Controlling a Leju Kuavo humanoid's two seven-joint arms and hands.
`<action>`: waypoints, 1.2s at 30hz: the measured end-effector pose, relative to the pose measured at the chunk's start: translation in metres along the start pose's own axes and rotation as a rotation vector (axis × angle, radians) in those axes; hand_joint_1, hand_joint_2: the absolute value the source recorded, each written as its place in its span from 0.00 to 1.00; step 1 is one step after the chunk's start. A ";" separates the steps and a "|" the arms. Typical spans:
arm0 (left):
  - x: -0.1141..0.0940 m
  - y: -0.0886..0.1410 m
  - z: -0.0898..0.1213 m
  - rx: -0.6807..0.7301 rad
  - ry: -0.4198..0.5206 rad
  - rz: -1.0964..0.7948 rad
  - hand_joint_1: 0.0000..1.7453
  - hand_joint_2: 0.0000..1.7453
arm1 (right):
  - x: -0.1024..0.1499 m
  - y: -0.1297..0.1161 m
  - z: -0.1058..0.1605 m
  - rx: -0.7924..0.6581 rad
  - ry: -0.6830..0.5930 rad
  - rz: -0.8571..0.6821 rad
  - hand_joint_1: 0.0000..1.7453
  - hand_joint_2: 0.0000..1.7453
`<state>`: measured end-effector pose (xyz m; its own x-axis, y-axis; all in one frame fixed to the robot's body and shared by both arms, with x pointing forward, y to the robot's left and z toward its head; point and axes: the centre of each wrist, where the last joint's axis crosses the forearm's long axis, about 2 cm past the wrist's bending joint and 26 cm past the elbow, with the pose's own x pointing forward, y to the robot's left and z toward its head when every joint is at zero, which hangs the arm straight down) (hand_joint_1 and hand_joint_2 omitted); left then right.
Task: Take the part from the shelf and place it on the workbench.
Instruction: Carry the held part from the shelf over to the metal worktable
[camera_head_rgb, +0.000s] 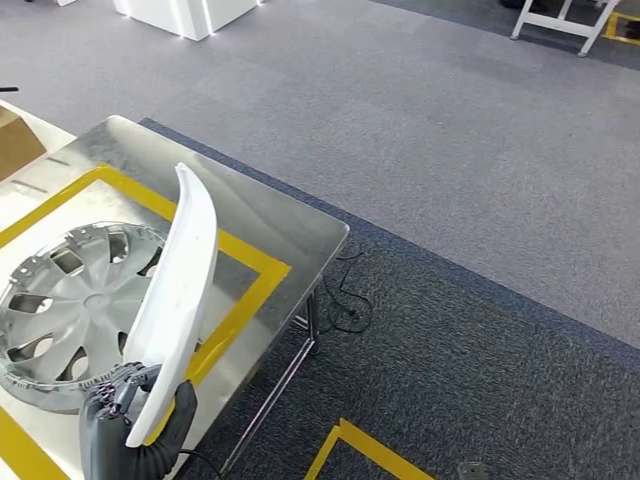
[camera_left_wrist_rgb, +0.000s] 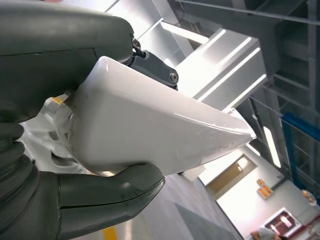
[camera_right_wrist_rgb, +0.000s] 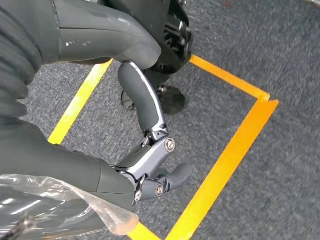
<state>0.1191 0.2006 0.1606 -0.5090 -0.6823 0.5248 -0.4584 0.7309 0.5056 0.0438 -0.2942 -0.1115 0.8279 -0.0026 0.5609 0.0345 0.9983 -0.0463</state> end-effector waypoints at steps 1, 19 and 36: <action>0.000 0.000 0.000 0.000 0.000 -0.001 1.00 1.00 | 0.001 0.000 0.000 0.000 -0.002 0.001 0.00 1.00; 0.003 -0.004 -0.005 0.001 0.006 0.010 1.00 1.00 | -0.004 0.002 0.002 0.009 0.010 0.005 0.00 1.00; -0.002 -0.005 -0.006 0.004 0.012 0.049 1.00 1.00 | 0.001 0.002 0.000 0.007 0.005 -0.001 0.00 1.00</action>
<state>0.1266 0.1982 0.1609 -0.5220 -0.6461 0.5569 -0.4364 0.7633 0.4764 0.0445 -0.2919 -0.1114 0.8307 -0.0035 0.5567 0.0309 0.9987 -0.0399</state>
